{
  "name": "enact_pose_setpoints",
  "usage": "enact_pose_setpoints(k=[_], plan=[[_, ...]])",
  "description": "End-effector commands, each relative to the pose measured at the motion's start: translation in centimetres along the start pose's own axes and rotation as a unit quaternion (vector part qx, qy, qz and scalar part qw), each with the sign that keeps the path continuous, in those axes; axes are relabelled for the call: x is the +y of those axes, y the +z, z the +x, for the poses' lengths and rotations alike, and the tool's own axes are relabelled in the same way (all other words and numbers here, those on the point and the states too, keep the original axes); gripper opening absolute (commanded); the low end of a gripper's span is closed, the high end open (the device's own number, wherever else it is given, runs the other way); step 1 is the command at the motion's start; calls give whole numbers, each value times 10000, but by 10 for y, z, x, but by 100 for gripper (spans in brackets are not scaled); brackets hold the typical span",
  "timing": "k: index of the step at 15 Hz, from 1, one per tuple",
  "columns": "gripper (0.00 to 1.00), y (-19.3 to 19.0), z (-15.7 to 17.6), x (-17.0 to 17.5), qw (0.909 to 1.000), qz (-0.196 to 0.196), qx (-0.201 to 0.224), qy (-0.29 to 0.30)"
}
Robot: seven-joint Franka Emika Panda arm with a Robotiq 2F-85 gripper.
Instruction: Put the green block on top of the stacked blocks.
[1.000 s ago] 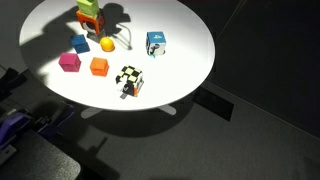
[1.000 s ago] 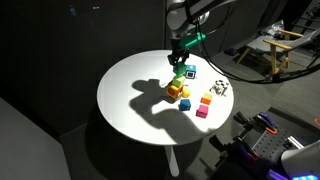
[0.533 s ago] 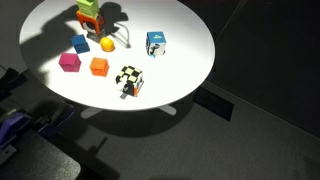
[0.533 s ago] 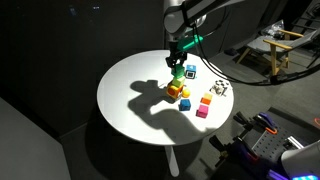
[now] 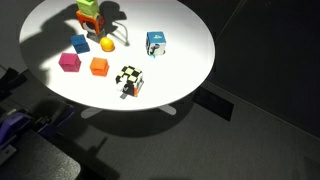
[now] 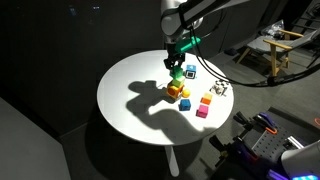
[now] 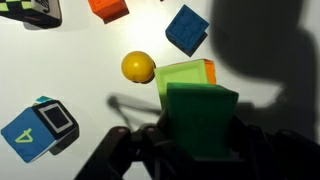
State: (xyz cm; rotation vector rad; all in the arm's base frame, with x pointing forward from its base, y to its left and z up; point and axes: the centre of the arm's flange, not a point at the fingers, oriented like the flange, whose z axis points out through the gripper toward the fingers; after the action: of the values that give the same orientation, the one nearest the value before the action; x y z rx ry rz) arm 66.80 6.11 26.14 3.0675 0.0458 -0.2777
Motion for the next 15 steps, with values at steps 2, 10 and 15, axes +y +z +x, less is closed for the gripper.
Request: enact_pose_setpoints(k=[2,10,15], plan=[[27,-6,9,-1,9998,-109,-84,-118],[27,-3,9,0,9997,-108,-171,-120],[27,-8,7,-1,9998,-115,-118,-103]])
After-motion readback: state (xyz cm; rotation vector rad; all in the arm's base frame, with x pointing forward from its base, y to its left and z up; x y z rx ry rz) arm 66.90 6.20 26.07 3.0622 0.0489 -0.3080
